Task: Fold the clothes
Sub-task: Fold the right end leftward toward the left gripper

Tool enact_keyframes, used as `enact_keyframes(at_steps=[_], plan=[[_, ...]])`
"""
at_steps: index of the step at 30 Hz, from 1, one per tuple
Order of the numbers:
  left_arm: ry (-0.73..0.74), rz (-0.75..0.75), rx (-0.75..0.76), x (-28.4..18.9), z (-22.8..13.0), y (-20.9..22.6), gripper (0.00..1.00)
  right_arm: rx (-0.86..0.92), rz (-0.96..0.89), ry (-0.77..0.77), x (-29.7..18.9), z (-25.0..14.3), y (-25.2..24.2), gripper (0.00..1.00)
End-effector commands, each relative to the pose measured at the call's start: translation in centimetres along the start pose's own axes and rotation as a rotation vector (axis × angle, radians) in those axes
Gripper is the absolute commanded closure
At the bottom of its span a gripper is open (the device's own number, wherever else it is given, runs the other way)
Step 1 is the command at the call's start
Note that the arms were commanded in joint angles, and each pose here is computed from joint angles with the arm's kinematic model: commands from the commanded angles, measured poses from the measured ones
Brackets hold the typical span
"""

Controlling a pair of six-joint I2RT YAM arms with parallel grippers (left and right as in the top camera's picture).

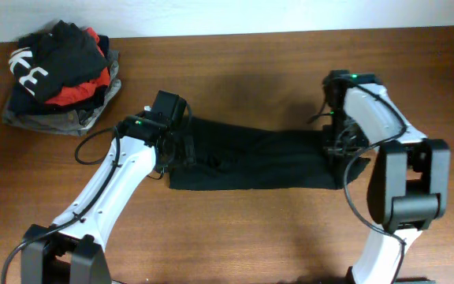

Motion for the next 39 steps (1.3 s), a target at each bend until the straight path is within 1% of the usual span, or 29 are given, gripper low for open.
enact_keyframes(at_steps=[1, 6, 11, 13, 16, 17, 19, 21, 23, 25, 26, 28, 32, 33, 35, 36, 37, 38, 39], plan=[[0.005, -0.004, -0.014, 0.2, 0.0, -0.1, 0.01, 0.055, -0.098, -0.110, -2.4, 0.0, -0.1, 0.96], [0.005, -0.004, -0.014, 0.2, 0.0, -0.1, 0.01, 0.008, -0.104, -0.130, -2.8, -0.7, 1.7, 0.96], [0.005, -0.004, -0.014, 0.2, 0.0, -0.1, 0.01, -0.020, -0.090, -0.116, -2.6, -1.7, 3.1, 0.95], [0.005, -0.004, -0.014, 0.2, 0.0, -0.1, 0.01, -0.001, -0.070, -0.097, -2.2, -2.1, 3.6, 0.92], [0.005, -0.004, -0.014, 0.2, 0.0, -0.1, 0.01, -0.006, 0.010, -0.061, -1.6, -2.7, 4.9, 0.76], [0.005, -0.005, -0.014, 0.2, 0.0, -0.1, 0.01, -0.006, 0.035, -0.049, -1.4, -2.9, 5.3, 0.75], [0.005, -0.005, -0.014, 0.2, 0.0, -0.1, 0.01, -0.009, 0.086, -0.027, -1.4, -3.1, 5.9, 0.76], [0.005, -0.005, -0.014, 0.2, 0.0, -0.1, 0.01, -0.021, 0.129, -0.008, -1.5, -3.3, 6.5, 0.87], [0.005, -0.004, -0.014, 0.2, 0.0, -0.1, 0.01, -0.050, 0.163, 0.002, -1.7, -3.4, 6.9, 0.92], [0.005, -0.004, -0.014, 0.2, 0.0, -0.1, 0.01, -0.049, 0.183, 0.004, -2.3, -3.4, 7.0, 0.93], [0.005, -0.004, -0.014, 0.2, 0.0, -0.1, 0.01, -0.047, 0.200, 0.005, -2.9, -3.3, 7.0, 0.95], [0.005, -0.004, -0.014, 0.2, 0.0, -0.1, 0.01, -0.059, 0.260, -0.007, -4.6, -3.3, 7.3, 0.96], [0.005, -0.004, -0.014, 0.2, 0.0, -0.1, 0.01, -0.180, 0.470, -0.068, -9.6, -3.7, 8.2, 0.95], [0.005, -0.004, -0.014, 0.2, 0.0, -0.1, 0.01, -0.201, 0.512, -0.081, -10.7, -3.9, 8.3, 0.93], [0.004, -0.005, -0.014, 0.2, 0.0, -0.1, 0.01, -0.227, 0.559, -0.103, -12.3, -4.4, 8.1, 0.86], [0.004, -0.005, -0.014, 0.2, 0.0, -0.1, 0.01, -0.226, 0.560, -0.109, -12.6, -4.6, 7.9, 0.74], [0.005, -0.004, -0.014, 0.2, 0.0, -0.1, 0.01, -0.225, 0.552, -0.111, -12.8, -4.8, 7.6, 0.58], [0.005, -0.004, -0.014, 0.2, 0.0, -0.1, 0.01, -0.224, 0.535, -0.105, -12.7, -4.9, 7.4, 0.38], [0.005, -0.004, -0.014, 0.2, 0.0, -0.1, 0.01, -0.222, 0.517, -0.099, -12.5, -5.0, 7.2, 0.30]])
Point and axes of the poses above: each gripper's point midway between its finger pads, its own x axis out along the fingers, its own y axis along the line the jaws close on, z = x × y, the point moved 5 cm from there along -x, back along the fingers, and after that the axes turned 7 degrees about x, right-handed, at the moved point
